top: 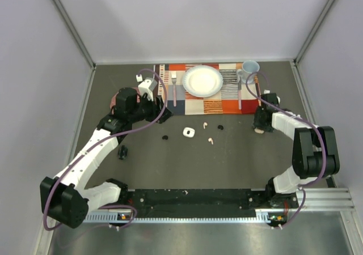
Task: Insert the wireless bluetooth earbuds into the charging case
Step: Pick up the charging case from the corner of the board, then pass from the right arm to the left
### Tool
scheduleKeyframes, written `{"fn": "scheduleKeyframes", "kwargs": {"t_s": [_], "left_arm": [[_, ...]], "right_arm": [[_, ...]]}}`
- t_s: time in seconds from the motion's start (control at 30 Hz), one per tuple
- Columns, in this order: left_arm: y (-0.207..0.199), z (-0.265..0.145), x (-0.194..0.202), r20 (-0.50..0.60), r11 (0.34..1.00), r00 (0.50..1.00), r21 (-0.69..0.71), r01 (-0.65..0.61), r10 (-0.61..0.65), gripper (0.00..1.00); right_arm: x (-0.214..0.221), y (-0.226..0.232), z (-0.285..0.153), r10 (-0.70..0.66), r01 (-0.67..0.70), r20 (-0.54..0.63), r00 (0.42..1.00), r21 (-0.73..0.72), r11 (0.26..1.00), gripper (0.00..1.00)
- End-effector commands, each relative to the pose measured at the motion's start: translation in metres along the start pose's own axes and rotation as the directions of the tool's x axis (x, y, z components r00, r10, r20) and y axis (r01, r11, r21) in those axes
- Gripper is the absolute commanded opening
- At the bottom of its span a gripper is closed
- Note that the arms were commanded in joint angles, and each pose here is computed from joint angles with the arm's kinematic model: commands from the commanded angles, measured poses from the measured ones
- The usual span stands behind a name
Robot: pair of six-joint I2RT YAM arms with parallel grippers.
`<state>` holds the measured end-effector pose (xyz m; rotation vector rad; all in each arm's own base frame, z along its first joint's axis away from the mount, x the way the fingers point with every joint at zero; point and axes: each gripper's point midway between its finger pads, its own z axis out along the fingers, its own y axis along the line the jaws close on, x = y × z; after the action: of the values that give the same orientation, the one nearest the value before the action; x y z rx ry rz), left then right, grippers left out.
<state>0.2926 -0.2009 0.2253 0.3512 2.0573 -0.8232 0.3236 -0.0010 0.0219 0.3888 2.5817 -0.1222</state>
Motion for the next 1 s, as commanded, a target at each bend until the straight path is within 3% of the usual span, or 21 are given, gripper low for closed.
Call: {"fn": "scheduleKeyframes", "kwargs": {"t_s": [0.0, 0.03, 0.07, 0.2, 0.3, 0.4, 0.47, 0.5, 0.6, 0.63, 0.67, 0.7, 0.73, 0.8, 0.87, 0.9, 0.97], "left_arm": [[-0.006, 0.001, -0.011, 0.040, 0.999, 0.999, 0.035, -0.009, 0.007, 0.57], [-0.007, 0.001, -0.011, 0.041, 0.999, 0.999, 0.037, -0.008, 0.007, 0.57], [-0.007, 0.001, -0.011, 0.039, 0.999, 0.999, 0.039, -0.006, 0.004, 0.57], [-0.010, 0.000, -0.014, 0.053, 0.999, 0.999, 0.052, -0.010, 0.007, 0.57], [-0.014, -0.002, -0.020, 0.081, 0.998, 0.997, 0.066, -0.012, 0.007, 0.57], [-0.022, -0.005, -0.029, 0.129, 0.995, 0.992, 0.096, -0.027, 0.014, 0.58], [-0.028, -0.010, -0.037, 0.167, 0.993, 0.986, 0.115, -0.036, 0.016, 0.59], [-0.031, -0.011, -0.039, 0.173, 0.991, 0.985, 0.132, -0.033, 0.010, 0.60], [-0.039, -0.015, -0.050, 0.201, 0.987, 0.980, 0.157, -0.034, 0.002, 0.61], [-0.044, -0.017, -0.054, 0.206, 0.984, 0.979, 0.174, -0.040, 0.004, 0.61], [-0.046, -0.018, -0.055, 0.204, 0.982, 0.979, 0.183, -0.037, -0.001, 0.63], [-0.048, -0.018, -0.058, 0.205, 0.982, 0.979, 0.189, -0.030, -0.010, 0.64], [-0.053, -0.021, -0.061, 0.205, 0.977, 0.979, 0.211, -0.035, -0.009, 0.65], [-0.060, -0.023, -0.067, 0.207, 0.971, 0.978, 0.237, -0.038, -0.012, 0.65], [-0.068, -0.026, -0.070, 0.207, 0.961, 0.978, 0.274, -0.043, -0.015, 0.65], [-0.072, -0.027, -0.072, 0.211, 0.955, 0.977, 0.294, -0.042, -0.022, 0.65], [-0.083, -0.031, -0.078, 0.222, 0.936, 0.975, 0.349, -0.054, -0.027, 0.65]], "right_arm": [[-0.004, 0.009, -0.010, -0.015, 0.016, 0.023, 1.000, -0.063, 0.998, 0.34], [-0.008, 0.014, -0.016, -0.017, 0.021, 0.041, 0.999, -0.095, 0.995, 0.34], [-0.012, 0.018, -0.021, -0.022, 0.028, 0.053, 0.998, -0.121, 0.992, 0.22], [-0.046, 0.047, -0.063, -0.017, 0.067, 0.168, 0.986, -0.297, 0.953, 0.18], [-0.072, 0.081, -0.112, -0.052, 0.186, 0.276, 0.960, -0.485, 0.854, 0.18], [-0.086, 0.116, -0.172, -0.089, 0.357, 0.415, 0.905, -0.632, 0.687, 0.13], [-0.083, 0.130, -0.198, -0.144, 0.504, 0.531, 0.835, -0.632, 0.589, 0.12], [-0.082, 0.141, -0.224, -0.183, 0.642, 0.658, 0.730, -0.570, 0.513, 0.12], [-0.070, 0.151, -0.257, -0.209, 0.808, 0.817, 0.537, -0.428, 0.406, 0.11], [-0.070, 0.161, -0.275, -0.192, 0.880, 0.894, 0.404, -0.324, 0.347, 0.07], [-0.059, 0.164, -0.275, -0.192, 0.910, 0.917, 0.349, -0.283, 0.304, 0.04], [-0.055, 0.167, -0.284, -0.183, 0.951, 0.953, 0.240, -0.193, 0.243, 0.01], [-0.053, 0.170, -0.299, -0.148, 0.962, 0.972, 0.180, -0.142, 0.231, 0.01], [-0.055, 0.173, -0.308, -0.136, 0.969, 0.981, 0.136, -0.103, 0.224, 0.01], [-0.038, 0.181, -0.305, -0.207, 0.985, 0.968, 0.140, -0.116, 0.127, 0.01], [-0.041, 0.181, -0.302, -0.252, 0.992, 0.965, 0.076, -0.047, 0.121, 0.01], [-0.031, 0.191, -0.309, -0.259, 0.998, 0.966, 0.021, -0.004, 0.066, 0.00]]}}
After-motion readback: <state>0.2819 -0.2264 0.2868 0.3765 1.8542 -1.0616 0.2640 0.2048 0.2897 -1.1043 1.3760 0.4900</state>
